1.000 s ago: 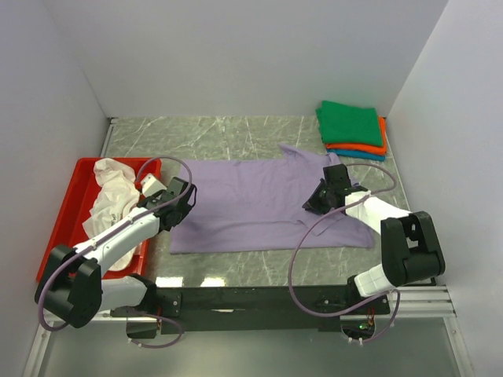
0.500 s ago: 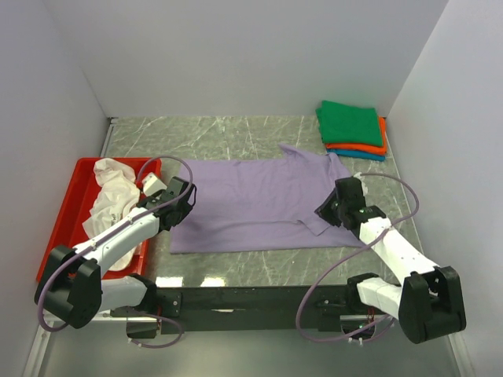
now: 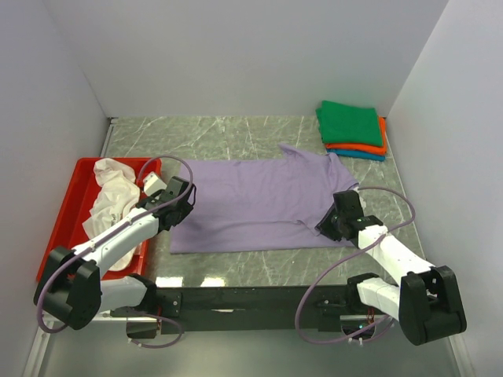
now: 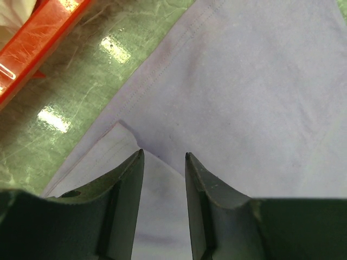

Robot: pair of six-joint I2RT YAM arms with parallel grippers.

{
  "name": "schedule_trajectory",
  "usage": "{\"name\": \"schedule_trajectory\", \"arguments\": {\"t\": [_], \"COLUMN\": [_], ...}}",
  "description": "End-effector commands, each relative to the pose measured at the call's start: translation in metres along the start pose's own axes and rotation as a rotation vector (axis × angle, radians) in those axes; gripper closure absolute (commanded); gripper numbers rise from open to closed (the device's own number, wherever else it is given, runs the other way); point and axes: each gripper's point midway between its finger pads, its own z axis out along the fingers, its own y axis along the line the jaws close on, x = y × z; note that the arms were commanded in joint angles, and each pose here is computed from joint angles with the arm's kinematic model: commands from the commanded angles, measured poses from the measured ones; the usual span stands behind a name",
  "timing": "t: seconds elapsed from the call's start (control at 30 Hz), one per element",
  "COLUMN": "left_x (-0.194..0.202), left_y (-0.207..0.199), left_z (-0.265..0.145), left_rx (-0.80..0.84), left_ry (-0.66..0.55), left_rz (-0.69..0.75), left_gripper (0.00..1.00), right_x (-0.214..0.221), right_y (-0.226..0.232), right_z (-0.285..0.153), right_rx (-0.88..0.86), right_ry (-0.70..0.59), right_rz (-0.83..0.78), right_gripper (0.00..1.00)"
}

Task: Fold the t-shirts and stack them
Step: Fold the tshirt

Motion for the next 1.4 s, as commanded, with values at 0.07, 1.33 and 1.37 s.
{"name": "schedule_trajectory", "arguments": {"t": [0.07, 1.33, 1.37], "left_x": [-0.016, -0.022, -0.023], "left_y": [-0.017, -0.024, -0.024], "left_z": [-0.011, -0.011, -0.011], "left_rx": [0.057, 0.048, 0.049], "left_ry": [-0.029, -0.044, -0.045], "left_rz": [-0.025, 0.005, 0.007], "left_gripper": [0.58, 0.59, 0.59], "right_x": [0.001, -0.063, -0.063], "right_y": [-0.004, 0.070, 0.071], "right_z": [0.004, 0.041, 0.044], "right_rx": [0.006, 0.001, 0.006], "right_ry": [-0.014, -0.007, -0.002], "right_rz": [0.005, -0.117, -0.130], "right_gripper": [0.64, 1.00, 1.00]}}
